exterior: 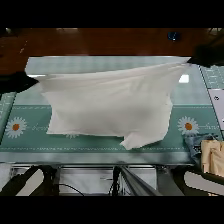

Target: Fold the shirts.

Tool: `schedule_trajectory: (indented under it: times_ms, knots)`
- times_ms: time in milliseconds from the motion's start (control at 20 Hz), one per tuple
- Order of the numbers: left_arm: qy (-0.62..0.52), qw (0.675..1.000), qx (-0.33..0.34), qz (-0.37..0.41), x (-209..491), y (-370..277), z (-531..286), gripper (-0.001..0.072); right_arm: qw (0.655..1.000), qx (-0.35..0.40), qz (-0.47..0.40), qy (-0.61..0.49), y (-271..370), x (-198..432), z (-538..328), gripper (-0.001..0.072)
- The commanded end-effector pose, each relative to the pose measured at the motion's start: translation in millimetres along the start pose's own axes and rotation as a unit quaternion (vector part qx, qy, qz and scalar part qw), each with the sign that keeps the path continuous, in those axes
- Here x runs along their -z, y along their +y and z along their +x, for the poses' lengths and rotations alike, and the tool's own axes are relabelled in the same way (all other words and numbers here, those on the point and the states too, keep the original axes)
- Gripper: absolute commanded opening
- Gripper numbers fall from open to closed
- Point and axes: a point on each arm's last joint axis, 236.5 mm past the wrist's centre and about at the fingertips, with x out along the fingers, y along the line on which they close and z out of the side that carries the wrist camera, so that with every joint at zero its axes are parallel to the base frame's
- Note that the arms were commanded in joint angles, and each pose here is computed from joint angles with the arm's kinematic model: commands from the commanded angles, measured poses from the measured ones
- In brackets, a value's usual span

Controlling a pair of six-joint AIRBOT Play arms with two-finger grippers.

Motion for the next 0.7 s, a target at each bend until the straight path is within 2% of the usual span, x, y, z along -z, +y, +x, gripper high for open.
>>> schedule_trajectory:
  times_ms: [0,150,400,650]
  knots:
    - [0.010,0.998,0.034,-0.045,-9,27,65,0.0020,1.000,0.004,-0.018,0.014,2,-3,68,0.0019]
    - [-0.025,0.999,0.023,-0.027,-36,47,87,0.0020,0.998,0.041,-0.052,-0.014,-5,-17,107,0.0019]
    - [-0.106,0.993,-0.035,0.031,-89,79,101,0.0020,0.992,0.051,-0.046,-0.103,-16,-59,133,0.0019]
    - [-0.080,0.995,-0.045,0.040,-72,91,143,0.0020,0.995,0.048,-0.029,-0.082,-27,-46,172,0.0020]
